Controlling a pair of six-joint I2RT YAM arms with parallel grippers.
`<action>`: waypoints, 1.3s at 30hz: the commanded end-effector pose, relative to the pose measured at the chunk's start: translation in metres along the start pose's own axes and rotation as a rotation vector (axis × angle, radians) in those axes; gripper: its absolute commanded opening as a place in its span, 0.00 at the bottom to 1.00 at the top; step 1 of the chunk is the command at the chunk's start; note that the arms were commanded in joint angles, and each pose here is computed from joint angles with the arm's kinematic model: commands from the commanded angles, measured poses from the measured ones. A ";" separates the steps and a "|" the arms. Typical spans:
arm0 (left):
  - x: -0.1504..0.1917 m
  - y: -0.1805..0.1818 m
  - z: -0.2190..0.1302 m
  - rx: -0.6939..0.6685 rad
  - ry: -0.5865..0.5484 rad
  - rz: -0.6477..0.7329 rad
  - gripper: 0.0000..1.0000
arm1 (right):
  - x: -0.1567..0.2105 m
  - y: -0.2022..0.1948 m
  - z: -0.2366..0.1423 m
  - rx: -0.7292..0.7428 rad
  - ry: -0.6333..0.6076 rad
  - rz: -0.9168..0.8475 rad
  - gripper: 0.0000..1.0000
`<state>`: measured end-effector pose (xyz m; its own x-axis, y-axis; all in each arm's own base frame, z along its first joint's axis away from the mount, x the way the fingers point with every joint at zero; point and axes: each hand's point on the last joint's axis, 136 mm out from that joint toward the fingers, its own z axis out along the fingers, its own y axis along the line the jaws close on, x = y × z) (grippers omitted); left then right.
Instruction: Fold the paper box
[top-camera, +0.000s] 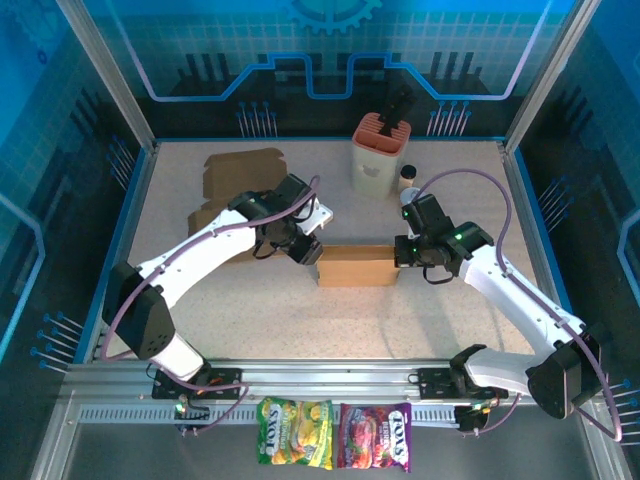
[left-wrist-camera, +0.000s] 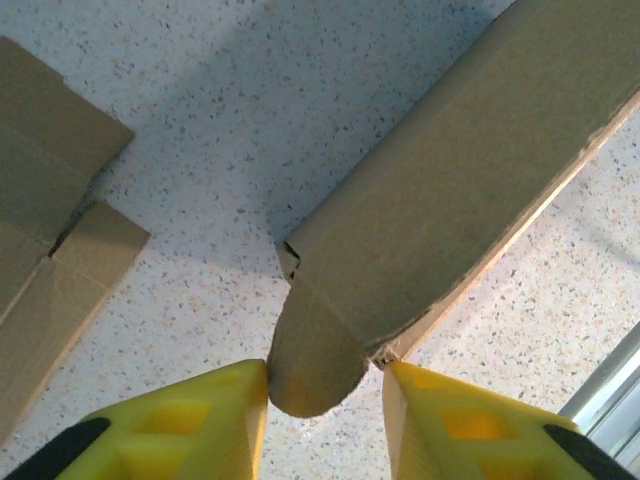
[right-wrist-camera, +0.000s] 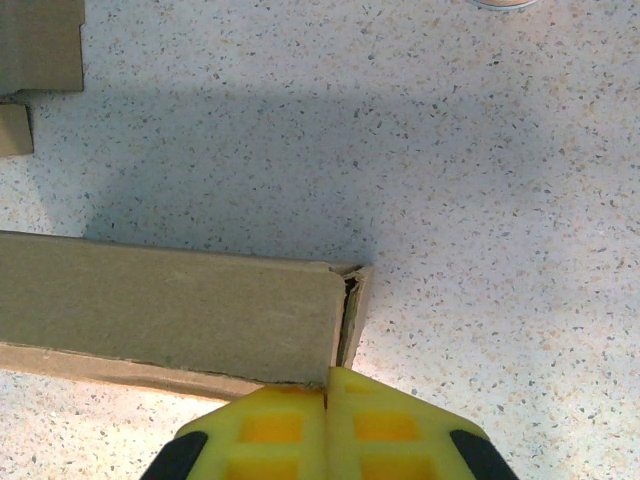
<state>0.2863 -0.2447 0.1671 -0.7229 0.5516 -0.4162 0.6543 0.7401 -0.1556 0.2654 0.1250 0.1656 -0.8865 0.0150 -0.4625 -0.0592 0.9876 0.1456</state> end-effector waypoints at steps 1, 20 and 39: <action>-0.014 0.001 -0.006 -0.013 -0.036 0.026 0.29 | 0.000 0.003 -0.004 -0.014 0.015 0.009 0.00; -0.015 -0.001 -0.005 -0.002 -0.034 0.002 0.12 | -0.001 0.004 -0.005 -0.021 0.012 0.011 0.00; -0.025 -0.019 -0.006 0.071 0.007 -0.414 0.02 | -0.007 0.011 -0.007 -0.042 0.024 0.016 0.00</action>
<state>0.2947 -0.2549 0.1771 -0.8911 0.2934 -0.3462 0.3974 0.8729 -0.2832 0.2663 0.1271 0.1679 -0.8958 0.0119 -0.4442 -0.0595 0.9874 0.1465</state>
